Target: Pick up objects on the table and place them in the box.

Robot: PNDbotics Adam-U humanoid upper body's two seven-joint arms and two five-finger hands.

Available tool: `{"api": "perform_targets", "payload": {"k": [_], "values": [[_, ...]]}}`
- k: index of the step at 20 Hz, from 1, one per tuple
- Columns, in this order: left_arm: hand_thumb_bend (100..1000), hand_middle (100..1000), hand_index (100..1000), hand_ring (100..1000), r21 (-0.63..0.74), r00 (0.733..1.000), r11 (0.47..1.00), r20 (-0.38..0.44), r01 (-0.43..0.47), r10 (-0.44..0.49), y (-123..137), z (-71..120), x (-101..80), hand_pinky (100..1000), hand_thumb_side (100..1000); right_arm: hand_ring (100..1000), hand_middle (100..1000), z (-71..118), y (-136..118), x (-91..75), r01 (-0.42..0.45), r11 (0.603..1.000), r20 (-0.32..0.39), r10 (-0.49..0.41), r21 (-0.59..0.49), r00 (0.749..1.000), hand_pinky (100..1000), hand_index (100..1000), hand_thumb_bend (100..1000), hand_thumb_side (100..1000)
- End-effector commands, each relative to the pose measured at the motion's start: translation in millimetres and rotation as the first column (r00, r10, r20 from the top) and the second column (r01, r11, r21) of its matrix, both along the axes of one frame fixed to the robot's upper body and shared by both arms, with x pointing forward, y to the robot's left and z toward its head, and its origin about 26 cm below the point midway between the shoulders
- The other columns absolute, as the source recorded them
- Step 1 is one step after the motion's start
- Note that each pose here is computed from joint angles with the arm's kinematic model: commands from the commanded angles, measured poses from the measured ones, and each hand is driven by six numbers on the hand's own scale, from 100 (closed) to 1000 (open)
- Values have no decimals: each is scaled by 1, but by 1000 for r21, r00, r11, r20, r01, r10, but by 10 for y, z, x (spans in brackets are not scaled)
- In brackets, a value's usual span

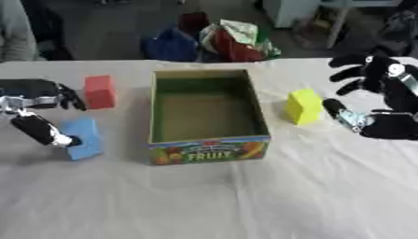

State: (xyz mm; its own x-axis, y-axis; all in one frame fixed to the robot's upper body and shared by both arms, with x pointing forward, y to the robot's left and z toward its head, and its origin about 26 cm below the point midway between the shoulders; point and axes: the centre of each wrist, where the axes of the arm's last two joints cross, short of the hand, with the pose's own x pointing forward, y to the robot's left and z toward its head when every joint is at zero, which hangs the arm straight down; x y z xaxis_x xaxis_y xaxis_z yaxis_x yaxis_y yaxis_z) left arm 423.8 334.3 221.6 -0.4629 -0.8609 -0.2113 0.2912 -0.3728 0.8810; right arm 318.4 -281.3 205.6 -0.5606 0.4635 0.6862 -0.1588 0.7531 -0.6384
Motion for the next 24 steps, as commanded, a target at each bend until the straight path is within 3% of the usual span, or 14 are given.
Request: {"api": "perform_targets", "payload": {"k": [1, 7, 14, 24], "values": [[543, 811, 885, 805, 40, 998, 999, 57, -21, 19, 89, 220, -27, 834, 578, 769, 803, 67, -44, -1, 4, 1000, 15, -3, -5, 1000, 657, 843, 317, 170], [595, 817, 895, 804, 39, 999, 999, 18, -32, 31, 103, 126, -14, 831, 581, 769, 803, 62, -44, 1, 2, 1000, 13, -2, -4, 1000, 658, 844, 311, 172], [597, 811, 895, 799, 40, 999, 999, -34, -31, 32, 89, -10, 12, 826, 581, 770, 803, 56, -43, 5, 0, 1000, 11, 0, -3, 1000, 658, 844, 308, 172], [536, 764, 866, 751, -3, 998, 998, -21, -67, 67, 104, -130, 60, 782, 605, 770, 804, 43, -37, 10, -2, 1000, 9, 2, 3, 1000, 659, 845, 278, 177]]}}
